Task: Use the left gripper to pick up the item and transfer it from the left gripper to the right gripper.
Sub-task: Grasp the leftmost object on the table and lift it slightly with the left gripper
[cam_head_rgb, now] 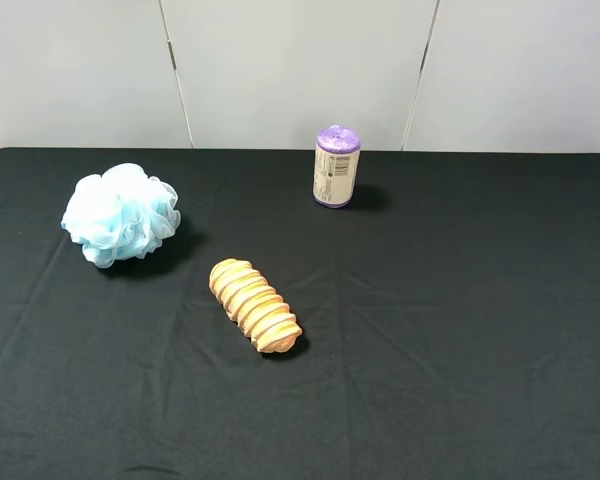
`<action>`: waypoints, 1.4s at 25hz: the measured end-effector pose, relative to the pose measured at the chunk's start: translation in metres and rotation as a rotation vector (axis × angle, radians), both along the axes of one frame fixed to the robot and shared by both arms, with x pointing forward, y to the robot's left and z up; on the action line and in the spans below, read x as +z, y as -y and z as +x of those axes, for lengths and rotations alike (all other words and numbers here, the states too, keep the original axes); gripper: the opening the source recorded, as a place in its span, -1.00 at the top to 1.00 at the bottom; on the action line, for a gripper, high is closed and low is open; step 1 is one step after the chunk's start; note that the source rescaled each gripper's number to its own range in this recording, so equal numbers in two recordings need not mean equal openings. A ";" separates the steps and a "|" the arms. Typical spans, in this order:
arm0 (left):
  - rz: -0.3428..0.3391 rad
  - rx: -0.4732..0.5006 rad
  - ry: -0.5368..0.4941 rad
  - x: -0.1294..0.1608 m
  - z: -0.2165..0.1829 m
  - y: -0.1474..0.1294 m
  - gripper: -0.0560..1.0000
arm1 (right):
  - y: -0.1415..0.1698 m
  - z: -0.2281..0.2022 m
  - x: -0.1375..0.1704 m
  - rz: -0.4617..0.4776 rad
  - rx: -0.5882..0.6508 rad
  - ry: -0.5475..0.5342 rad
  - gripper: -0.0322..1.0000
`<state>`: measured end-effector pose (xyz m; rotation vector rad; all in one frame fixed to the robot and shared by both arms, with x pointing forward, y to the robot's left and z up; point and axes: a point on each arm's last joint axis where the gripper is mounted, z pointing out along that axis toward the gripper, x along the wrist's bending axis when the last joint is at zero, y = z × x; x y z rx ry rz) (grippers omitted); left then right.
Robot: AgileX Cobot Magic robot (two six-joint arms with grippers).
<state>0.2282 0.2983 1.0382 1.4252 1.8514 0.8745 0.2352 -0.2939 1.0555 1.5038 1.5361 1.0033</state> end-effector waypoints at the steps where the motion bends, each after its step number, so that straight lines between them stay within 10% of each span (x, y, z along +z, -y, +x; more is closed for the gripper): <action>1: 0.003 -0.002 -0.001 0.000 0.000 0.000 -0.97 | 0.000 0.000 0.000 0.000 0.000 0.000 -1.00; 20: 0.026 -0.026 0.047 0.027 -0.003 0.002 -1.00 | 0.000 0.000 0.000 0.000 0.000 0.000 -1.00; 35: 0.045 -0.163 -0.284 0.088 0.112 -0.012 -1.00 | 0.000 0.000 0.000 0.000 0.000 0.000 -1.00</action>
